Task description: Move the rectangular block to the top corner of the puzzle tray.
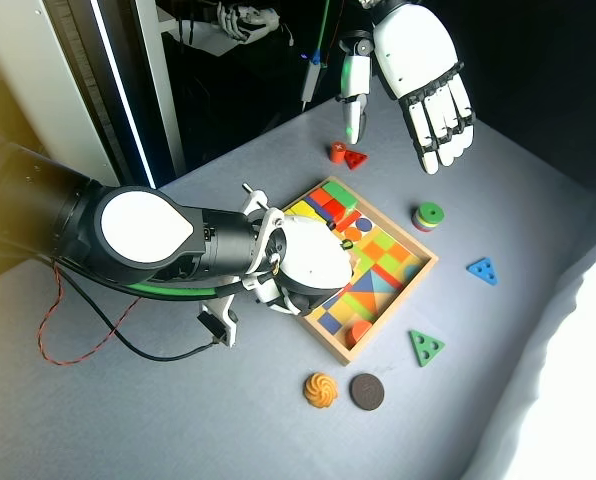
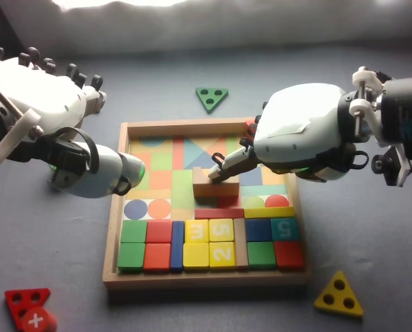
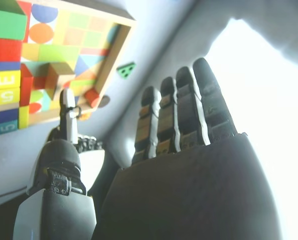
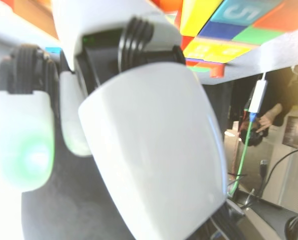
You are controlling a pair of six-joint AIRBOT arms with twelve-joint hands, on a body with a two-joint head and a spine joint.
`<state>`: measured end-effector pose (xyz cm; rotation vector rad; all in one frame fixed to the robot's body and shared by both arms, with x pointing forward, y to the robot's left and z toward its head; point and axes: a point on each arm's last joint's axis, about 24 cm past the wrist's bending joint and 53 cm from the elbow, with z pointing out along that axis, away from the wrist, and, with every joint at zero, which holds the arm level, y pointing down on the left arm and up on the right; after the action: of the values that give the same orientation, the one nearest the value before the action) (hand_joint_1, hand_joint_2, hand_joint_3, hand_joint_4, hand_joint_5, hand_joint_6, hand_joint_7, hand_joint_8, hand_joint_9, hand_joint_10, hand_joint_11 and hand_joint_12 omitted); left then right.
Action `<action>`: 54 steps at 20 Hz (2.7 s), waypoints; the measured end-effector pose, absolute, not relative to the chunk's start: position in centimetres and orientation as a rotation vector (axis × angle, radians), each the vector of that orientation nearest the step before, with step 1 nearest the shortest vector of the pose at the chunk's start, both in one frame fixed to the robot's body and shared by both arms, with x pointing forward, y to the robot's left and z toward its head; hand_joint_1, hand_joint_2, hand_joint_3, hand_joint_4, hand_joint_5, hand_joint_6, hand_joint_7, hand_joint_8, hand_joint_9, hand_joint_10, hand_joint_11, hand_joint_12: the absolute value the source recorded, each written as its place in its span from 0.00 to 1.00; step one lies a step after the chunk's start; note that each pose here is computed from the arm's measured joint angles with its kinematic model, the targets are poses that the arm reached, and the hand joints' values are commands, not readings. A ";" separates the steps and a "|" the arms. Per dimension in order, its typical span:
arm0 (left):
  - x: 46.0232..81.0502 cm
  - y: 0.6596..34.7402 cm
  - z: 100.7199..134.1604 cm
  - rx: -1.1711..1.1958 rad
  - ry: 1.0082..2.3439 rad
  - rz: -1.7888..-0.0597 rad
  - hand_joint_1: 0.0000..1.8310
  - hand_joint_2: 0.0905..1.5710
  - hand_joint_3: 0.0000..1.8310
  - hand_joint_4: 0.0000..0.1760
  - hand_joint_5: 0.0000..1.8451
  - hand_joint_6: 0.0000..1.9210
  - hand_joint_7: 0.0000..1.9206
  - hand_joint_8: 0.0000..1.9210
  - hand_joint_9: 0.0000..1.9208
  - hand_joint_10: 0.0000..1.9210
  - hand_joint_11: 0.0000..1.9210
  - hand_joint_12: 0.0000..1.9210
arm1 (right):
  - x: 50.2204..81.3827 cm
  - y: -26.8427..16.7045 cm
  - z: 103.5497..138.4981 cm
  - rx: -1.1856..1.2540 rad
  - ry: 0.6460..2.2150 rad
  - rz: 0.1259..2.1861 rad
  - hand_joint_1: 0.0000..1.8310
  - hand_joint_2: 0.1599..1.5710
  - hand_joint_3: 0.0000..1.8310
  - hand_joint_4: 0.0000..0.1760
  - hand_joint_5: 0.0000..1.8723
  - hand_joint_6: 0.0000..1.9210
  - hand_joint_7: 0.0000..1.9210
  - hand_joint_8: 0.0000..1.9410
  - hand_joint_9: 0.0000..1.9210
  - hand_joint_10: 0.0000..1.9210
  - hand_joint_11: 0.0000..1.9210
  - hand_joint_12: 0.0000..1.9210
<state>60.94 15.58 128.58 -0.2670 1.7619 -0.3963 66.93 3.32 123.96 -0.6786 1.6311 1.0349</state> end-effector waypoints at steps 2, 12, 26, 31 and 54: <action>60.9 15.6 128.6 -0.267 1.762 -0.397 0.00 0.76 0.00 0.00 0.06 0.00 0.06 0.00 0.05 0.00 0.00 0.13 | 66.9 3.3 124.0 -0.678 1.631 1.035 0.98 0.57 0.26 0.00 0.21 0.00 0.80 1.00 0.91 1.00 0.97 1.00; 60.9 15.6 128.6 -0.267 1.762 -0.396 0.00 0.76 0.00 0.00 0.05 0.00 0.05 0.00 0.05 0.00 0.00 0.12 | 67.0 2.4 122.8 -0.668 1.660 1.032 0.97 0.61 0.22 0.00 0.20 0.00 0.74 1.00 0.89 1.00 0.95 1.00; 60.9 15.6 128.5 -0.269 1.765 -0.398 0.00 0.76 0.00 0.00 0.02 0.00 0.03 0.00 0.03 0.00 0.00 0.08 | 68.4 -0.2 121.9 -0.707 1.661 0.977 0.99 0.53 0.33 0.00 0.22 0.00 0.79 1.00 0.91 1.00 0.97 1.00; 60.9 15.6 128.5 -0.269 1.765 -0.398 0.00 0.75 0.00 0.00 0.03 0.00 0.03 0.00 0.04 0.00 0.00 0.10 | 69.7 -1.2 122.0 -0.699 1.657 0.953 0.99 0.53 0.33 0.00 0.25 0.01 0.77 1.00 0.91 1.00 0.97 1.00; 60.9 15.6 128.5 -0.269 1.765 -0.398 0.00 0.77 0.00 0.00 0.04 0.00 0.04 0.00 0.04 0.00 0.00 0.10 | 73.7 -4.9 122.2 -0.685 1.639 0.876 0.99 0.55 0.30 0.00 0.26 0.00 0.76 1.00 0.89 1.00 0.95 1.00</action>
<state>60.93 15.57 128.50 -0.2694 1.7653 -0.3983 73.68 -4.91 122.21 -0.6849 1.6394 0.8761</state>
